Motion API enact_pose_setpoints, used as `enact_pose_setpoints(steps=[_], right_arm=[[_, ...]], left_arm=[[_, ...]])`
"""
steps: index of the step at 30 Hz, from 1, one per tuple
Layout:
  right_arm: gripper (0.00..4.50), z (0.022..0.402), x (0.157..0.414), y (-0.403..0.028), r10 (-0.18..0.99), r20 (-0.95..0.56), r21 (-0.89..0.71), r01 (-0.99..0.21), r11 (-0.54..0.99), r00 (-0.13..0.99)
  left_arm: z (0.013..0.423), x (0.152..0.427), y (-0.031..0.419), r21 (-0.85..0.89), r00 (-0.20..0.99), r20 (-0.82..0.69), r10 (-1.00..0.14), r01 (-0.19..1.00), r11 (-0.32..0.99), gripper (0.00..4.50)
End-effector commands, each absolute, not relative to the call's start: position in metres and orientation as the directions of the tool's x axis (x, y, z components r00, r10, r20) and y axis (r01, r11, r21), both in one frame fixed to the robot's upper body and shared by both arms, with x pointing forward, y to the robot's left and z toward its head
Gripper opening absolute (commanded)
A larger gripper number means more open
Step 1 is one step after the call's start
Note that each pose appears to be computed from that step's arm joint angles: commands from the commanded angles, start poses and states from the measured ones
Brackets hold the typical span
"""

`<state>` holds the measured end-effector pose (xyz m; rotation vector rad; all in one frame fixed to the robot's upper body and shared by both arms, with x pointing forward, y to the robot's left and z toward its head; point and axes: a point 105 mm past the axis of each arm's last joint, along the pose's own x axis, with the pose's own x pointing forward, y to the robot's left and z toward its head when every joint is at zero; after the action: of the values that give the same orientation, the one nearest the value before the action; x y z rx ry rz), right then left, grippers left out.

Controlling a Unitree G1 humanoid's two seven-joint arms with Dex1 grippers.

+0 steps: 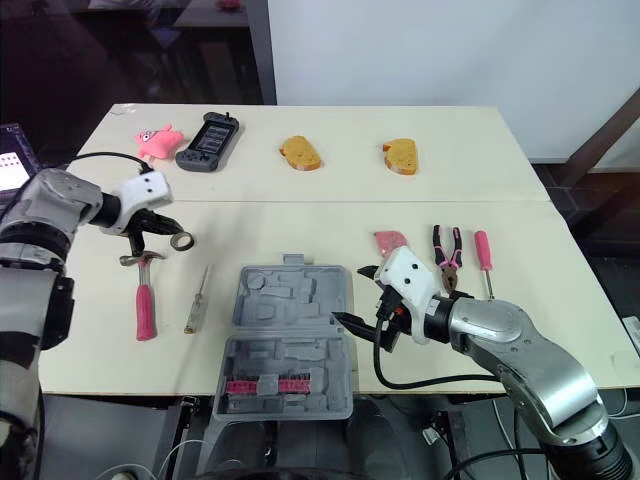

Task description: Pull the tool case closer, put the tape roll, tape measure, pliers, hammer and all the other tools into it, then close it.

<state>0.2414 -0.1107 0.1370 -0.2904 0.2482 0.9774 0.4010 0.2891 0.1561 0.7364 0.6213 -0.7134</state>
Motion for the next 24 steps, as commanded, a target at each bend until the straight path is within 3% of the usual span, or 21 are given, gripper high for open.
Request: enact_pose_setpoints(steps=[1, 4, 7, 13, 15, 17, 24], right_arm=[[4.5, 0.143, 0.236, -0.108, 0.779, -0.313, -0.153, -0.839, 0.522, 0.543], [4.5, 0.141, 0.235, -0.112, 0.771, -0.321, -0.152, -0.833, 0.532, 0.551], [4.5, 0.141, 0.236, -0.113, 0.768, -0.32, -0.153, -0.831, 0.535, 0.554], [4.5, 0.14, 0.236, -0.113, 0.77, -0.322, -0.147, -0.832, 0.535, 0.552], [4.5, 0.14, 0.236, -0.112, 0.771, -0.321, -0.145, -0.833, 0.535, 0.551], [4.5, 0.139, 0.236, -0.111, 0.772, -0.32, -0.14, -0.833, 0.535, 0.549], [4.5, 0.138, 0.231, -0.11, 0.765, -0.326, -0.128, -0.827, 0.547, 0.556]], left_arm=[[0.187, 0.407, 0.302, 0.411, 0.714, -0.612, -0.34, 0.655, 0.634, 0.03], [0.187, 0.404, 0.309, 0.403, 0.728, -0.602, -0.329, 0.632, 0.662, 0.03], [0.186, 0.402, 0.314, 0.385, 0.733, -0.594, -0.332, 0.621, 0.683, 0.81], [0.17, 0.394, 0.31, 0.334, 0.669, -0.645, -0.37, 0.682, 0.65, 3.78], [0.163, 0.396, 0.307, 0.351, 0.666, -0.654, -0.359, 0.688, 0.636, 4.4], [0.151, 0.4, 0.306, 0.422, 0.678, -0.667, -0.307, 0.685, 0.594, 4.4], [0.129, 0.404, 0.288, 0.435, 0.657, -0.682, -0.321, 0.717, 0.544, 4.4]])
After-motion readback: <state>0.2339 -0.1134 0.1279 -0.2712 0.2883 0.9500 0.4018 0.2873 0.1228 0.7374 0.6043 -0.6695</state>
